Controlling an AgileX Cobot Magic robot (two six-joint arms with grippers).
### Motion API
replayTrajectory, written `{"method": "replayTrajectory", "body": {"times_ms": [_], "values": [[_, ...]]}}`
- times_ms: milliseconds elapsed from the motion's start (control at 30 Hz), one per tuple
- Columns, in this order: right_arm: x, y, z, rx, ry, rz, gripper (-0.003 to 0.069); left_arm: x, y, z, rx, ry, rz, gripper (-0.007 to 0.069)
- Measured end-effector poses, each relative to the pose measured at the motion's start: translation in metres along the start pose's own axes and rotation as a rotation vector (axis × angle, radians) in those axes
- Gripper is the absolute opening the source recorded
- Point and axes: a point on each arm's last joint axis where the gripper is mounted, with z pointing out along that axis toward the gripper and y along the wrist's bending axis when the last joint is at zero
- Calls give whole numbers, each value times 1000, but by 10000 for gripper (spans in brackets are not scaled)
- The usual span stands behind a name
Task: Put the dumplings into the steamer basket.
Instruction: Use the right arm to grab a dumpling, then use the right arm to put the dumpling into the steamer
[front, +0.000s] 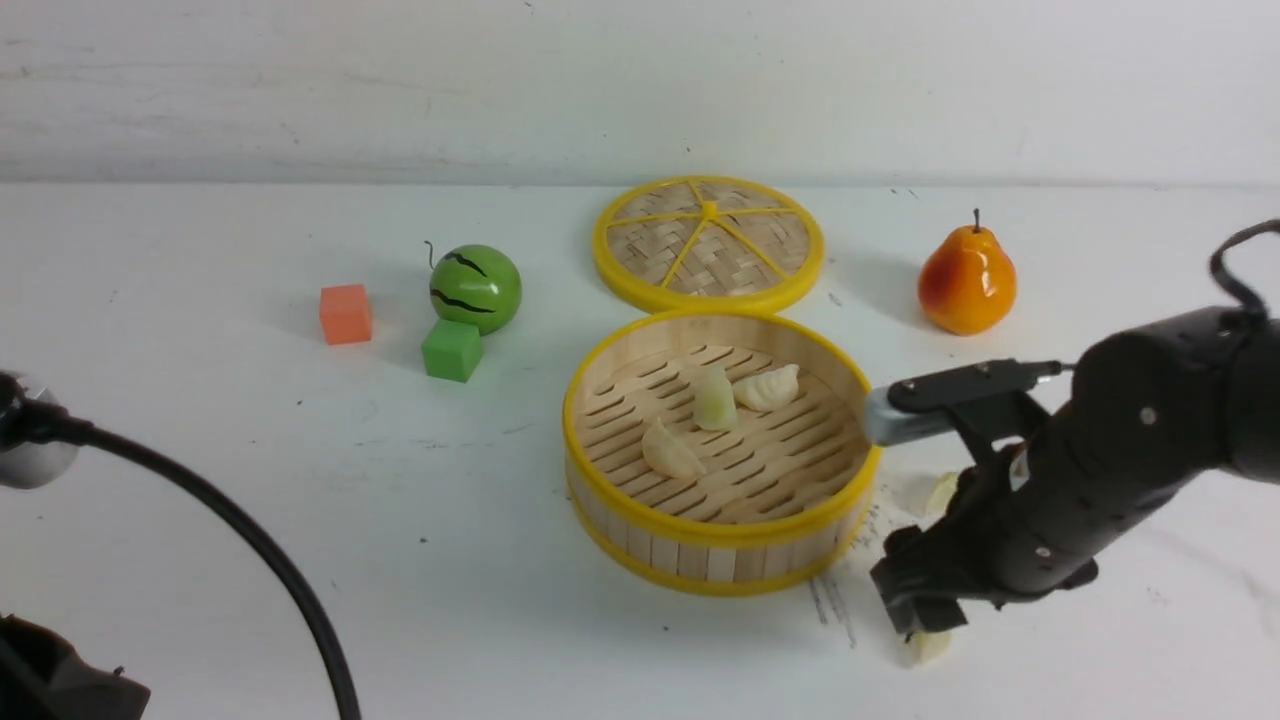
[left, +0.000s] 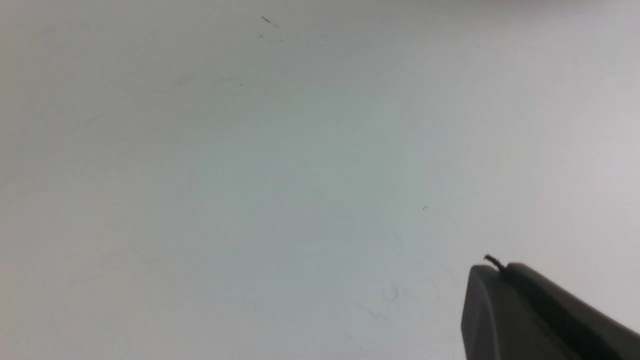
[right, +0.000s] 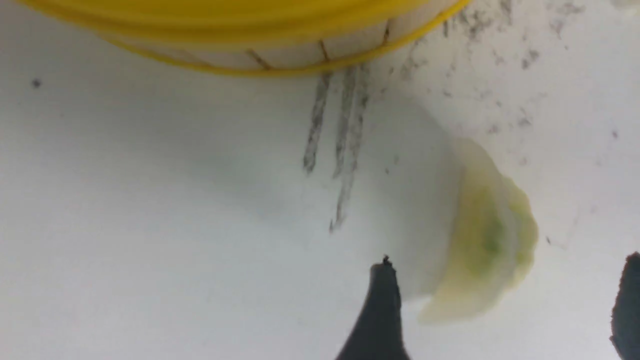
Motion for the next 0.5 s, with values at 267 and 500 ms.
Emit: {"method": "replayTrajectory", "body": {"times_ms": [267, 500], "values": [[-3, -2, 31, 13, 0, 8, 386, 3, 1, 0, -7, 38, -3, -12], [-9, 2, 12, 8, 70, -21, 204, 4, 1, 0, -9, 45, -3, -11]]}}
